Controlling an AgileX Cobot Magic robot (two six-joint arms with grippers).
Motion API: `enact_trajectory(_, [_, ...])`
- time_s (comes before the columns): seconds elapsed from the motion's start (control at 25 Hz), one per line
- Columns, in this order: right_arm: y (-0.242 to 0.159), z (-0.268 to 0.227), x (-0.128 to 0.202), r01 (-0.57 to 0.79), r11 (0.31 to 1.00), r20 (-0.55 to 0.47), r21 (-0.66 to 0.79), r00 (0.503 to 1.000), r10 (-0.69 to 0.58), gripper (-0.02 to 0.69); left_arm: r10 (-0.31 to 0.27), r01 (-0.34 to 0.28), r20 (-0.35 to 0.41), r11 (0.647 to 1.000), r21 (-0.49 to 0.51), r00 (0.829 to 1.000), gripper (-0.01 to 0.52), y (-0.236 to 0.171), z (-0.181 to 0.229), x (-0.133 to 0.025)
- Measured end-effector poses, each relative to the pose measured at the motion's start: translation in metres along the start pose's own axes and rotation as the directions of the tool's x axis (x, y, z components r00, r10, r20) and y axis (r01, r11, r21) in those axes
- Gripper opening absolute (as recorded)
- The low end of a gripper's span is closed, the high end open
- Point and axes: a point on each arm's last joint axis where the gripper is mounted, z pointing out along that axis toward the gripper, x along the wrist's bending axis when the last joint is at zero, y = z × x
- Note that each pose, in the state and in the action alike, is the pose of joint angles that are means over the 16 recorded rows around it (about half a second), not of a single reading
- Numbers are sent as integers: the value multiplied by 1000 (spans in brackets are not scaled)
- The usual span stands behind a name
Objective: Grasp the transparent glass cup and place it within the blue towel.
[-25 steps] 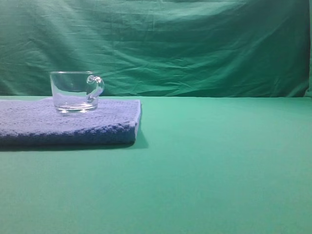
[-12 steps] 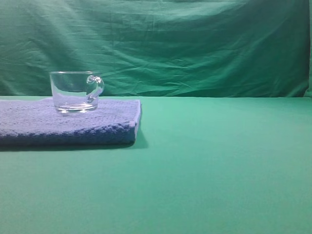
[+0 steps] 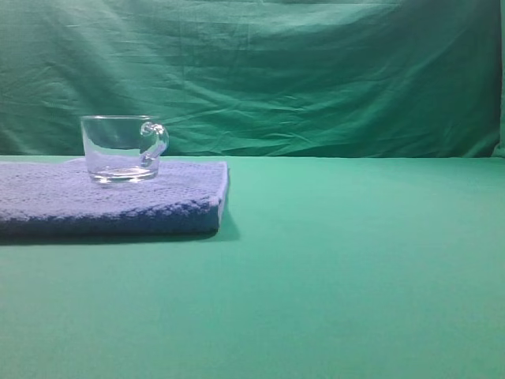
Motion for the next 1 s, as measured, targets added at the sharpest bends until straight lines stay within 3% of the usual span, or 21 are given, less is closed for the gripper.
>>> enact_trajectory(0.2, [-39,-2,-3,-29,999,153,-33,988,34,0,0,0,0,1000,0,1000,0,0,0,0])
enact_trajectory(0.4, [-79,5,-3,-44,998,240,-46,969,54,0,0,0,0,1000,0,1000,0,0,0,0])
enact_trajectory(0.72, [-123,18,-1,-69,998,275,1,959,66,0,0,0,0,1000,0,1000,0,0,0,0])
enact_trajectory(1.0, [-139,22,1,-89,994,268,69,961,68,0,0,0,0,1000,0,1000,0,0,0,0])
